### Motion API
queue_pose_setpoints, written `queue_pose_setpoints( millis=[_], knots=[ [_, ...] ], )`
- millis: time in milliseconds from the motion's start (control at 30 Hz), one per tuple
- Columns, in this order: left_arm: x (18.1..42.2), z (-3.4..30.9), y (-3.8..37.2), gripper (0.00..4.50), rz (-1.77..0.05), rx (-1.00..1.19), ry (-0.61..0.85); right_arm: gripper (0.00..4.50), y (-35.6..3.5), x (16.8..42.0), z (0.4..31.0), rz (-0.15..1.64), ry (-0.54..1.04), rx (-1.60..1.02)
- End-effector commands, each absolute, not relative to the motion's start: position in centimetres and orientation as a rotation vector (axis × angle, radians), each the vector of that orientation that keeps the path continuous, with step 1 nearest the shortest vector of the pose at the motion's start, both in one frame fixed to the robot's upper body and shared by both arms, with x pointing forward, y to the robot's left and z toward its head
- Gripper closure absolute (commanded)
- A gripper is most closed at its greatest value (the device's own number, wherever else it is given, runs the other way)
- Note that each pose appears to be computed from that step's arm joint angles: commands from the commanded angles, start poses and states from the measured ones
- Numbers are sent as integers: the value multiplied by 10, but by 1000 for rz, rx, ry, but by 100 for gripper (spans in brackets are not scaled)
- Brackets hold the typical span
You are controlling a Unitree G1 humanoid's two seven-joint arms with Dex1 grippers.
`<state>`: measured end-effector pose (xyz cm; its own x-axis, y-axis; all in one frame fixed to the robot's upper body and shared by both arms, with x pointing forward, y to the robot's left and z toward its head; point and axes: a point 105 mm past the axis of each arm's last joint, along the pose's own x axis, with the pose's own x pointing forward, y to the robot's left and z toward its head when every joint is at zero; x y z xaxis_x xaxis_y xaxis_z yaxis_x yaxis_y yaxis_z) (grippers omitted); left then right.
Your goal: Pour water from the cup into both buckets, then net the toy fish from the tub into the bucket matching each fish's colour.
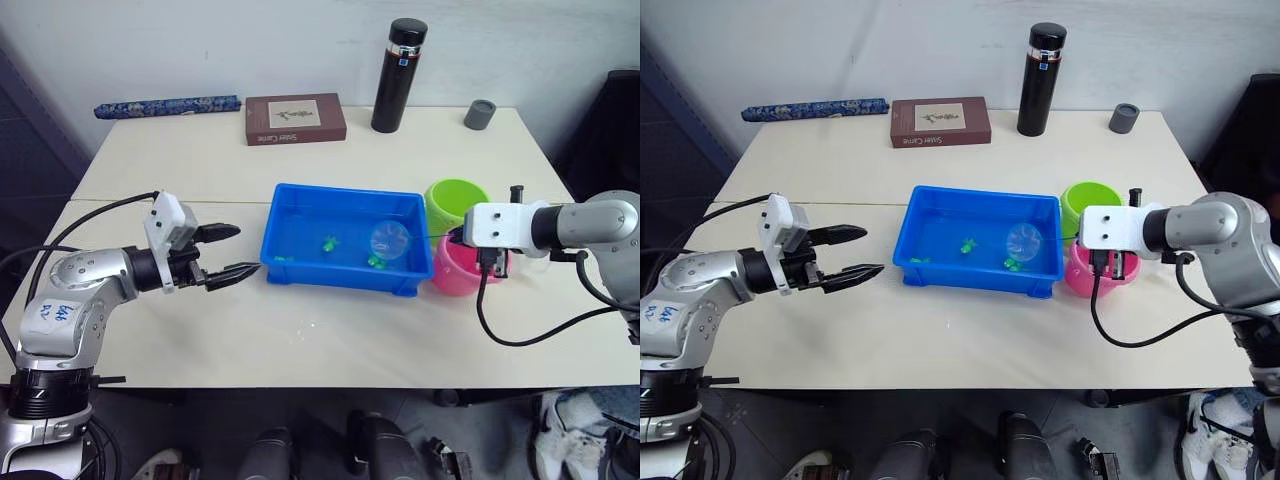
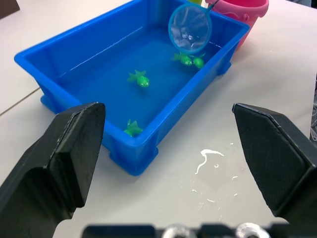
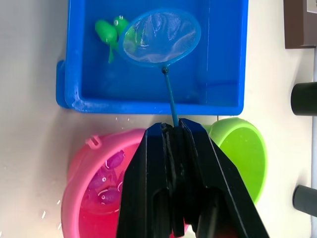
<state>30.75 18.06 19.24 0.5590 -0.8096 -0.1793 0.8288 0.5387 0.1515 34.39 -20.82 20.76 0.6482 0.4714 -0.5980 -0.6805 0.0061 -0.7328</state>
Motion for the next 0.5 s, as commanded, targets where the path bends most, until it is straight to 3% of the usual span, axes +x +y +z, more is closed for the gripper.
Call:
queue_pose_setpoints(
  millis=[33,500],
  knots=[
    [304,203,180,7,-974,242,48,450,-208,346,213,906,164,-1333],
    [301,207,181,7,-967,241,39,450,-198,346,201,984,131,-1402]
  ],
)
